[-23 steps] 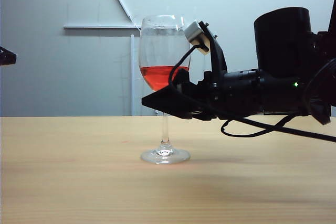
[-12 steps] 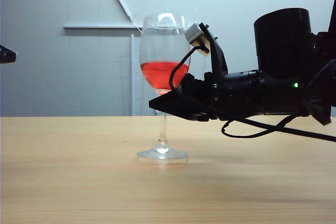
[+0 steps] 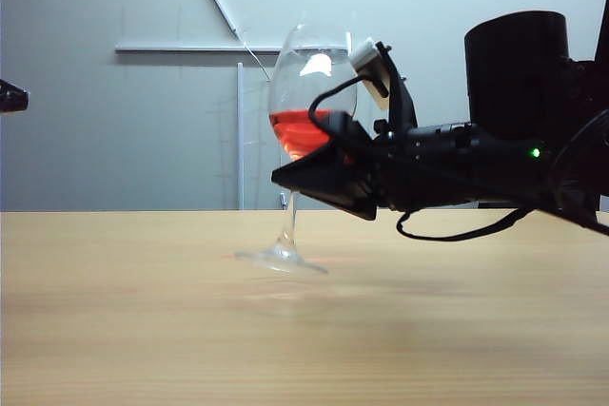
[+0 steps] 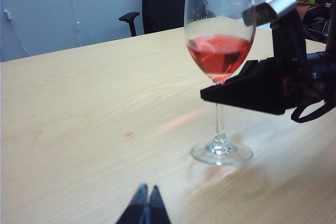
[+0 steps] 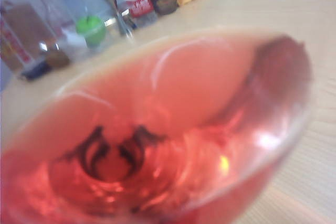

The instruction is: Gently pick up the goblet, rotate it counterclockwise for two full turns (viewing from above), and then place it back on the table.

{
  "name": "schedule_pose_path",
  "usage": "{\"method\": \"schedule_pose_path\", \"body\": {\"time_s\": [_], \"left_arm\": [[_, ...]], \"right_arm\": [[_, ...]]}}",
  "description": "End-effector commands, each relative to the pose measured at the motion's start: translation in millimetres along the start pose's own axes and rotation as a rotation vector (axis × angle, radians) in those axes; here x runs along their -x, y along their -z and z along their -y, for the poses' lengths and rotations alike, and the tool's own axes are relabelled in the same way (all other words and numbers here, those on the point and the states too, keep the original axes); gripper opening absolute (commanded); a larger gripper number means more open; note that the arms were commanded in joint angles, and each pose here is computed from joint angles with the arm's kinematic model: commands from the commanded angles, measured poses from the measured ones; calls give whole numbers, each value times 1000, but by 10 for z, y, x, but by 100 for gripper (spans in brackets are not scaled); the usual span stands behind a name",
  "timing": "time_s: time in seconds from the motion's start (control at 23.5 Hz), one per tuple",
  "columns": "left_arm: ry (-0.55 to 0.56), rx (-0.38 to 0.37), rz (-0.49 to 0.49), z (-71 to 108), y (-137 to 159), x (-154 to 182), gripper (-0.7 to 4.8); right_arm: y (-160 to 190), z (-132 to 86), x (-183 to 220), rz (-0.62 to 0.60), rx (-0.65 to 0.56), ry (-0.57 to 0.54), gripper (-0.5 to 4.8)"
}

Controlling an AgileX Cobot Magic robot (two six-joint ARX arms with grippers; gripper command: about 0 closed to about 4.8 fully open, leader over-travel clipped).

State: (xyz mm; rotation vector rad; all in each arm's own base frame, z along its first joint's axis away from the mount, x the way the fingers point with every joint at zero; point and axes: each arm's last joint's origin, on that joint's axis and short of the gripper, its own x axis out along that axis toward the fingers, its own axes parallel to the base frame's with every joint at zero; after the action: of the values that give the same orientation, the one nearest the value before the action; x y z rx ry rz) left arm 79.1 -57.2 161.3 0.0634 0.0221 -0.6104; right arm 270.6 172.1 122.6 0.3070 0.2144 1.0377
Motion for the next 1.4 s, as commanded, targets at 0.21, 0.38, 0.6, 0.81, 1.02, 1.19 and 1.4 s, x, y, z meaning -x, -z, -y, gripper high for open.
{"method": "schedule_pose_path", "body": {"time_s": [0.21, 0.38, 0.6, 0.81, 1.02, 1.19, 1.4], "left_arm": [[1, 0, 14, 0, -20, 2, -5], [1, 0, 14, 0, -20, 2, -5], [1, 0, 14, 0, -20, 2, -5], [2, 0, 14, 0, -20, 2, -5], [1, 0, 14, 0, -20, 2, -5], [2, 0, 14, 0, -20, 2, -5], [2, 0, 14, 0, -20, 2, -5]], "right_arm": [[-278, -39, -62, 16, -157, 19, -5], [-413, -59, -80, 10, -117, 77, -5], [-565, -130, -56, -74, -2, 184, -5], [-714, -275, -6, -66, 165, 195, -5], [-742, -398, -27, -65, 278, 281, -5], [-728, -421, -37, -70, 279, 300, -5], [-769, -480, -55, -40, 414, 276, -5]]}}
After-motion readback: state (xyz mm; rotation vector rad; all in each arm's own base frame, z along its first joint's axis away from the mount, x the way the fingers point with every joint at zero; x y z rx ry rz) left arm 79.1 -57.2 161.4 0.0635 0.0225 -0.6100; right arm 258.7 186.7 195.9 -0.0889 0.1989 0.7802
